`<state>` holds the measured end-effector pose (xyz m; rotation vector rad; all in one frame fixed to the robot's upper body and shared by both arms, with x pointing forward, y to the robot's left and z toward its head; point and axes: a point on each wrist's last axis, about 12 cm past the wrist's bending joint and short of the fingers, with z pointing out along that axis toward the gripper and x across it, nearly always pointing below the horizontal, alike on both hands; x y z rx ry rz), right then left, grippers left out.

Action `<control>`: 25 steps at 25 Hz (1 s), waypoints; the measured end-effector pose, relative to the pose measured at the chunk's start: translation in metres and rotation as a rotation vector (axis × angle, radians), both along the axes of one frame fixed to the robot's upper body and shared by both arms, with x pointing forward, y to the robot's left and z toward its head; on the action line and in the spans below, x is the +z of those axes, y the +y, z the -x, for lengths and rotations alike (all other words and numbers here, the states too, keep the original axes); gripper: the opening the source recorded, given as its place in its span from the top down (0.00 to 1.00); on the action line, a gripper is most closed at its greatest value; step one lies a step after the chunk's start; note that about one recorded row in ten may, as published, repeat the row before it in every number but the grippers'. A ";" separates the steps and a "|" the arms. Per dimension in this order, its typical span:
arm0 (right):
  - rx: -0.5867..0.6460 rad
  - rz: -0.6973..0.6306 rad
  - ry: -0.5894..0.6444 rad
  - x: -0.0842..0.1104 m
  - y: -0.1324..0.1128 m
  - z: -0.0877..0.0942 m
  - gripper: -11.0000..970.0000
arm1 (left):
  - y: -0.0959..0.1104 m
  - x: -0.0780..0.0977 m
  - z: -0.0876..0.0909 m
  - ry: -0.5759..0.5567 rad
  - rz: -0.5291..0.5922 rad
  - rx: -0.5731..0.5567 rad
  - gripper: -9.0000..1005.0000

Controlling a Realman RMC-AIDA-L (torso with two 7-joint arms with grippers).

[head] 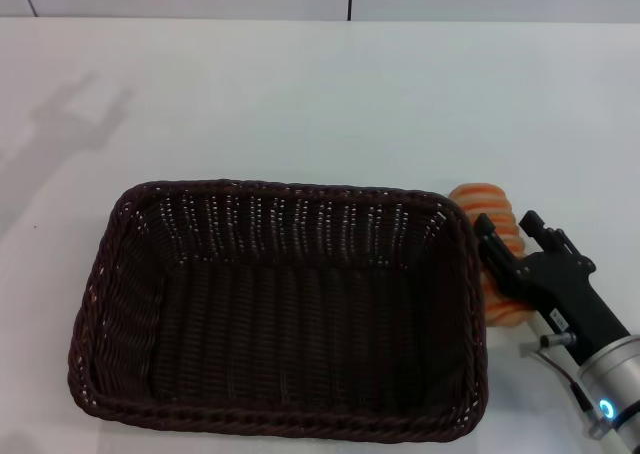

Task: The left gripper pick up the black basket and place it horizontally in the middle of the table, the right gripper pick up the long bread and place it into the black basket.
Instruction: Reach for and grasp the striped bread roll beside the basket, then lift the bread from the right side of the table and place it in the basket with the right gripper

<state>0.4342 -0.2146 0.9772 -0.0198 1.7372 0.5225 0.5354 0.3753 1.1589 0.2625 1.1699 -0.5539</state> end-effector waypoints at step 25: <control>-0.081 -0.089 -0.216 0.022 -0.034 0.012 0.47 | 0.002 0.006 0.004 -0.042 0.007 -0.012 0.41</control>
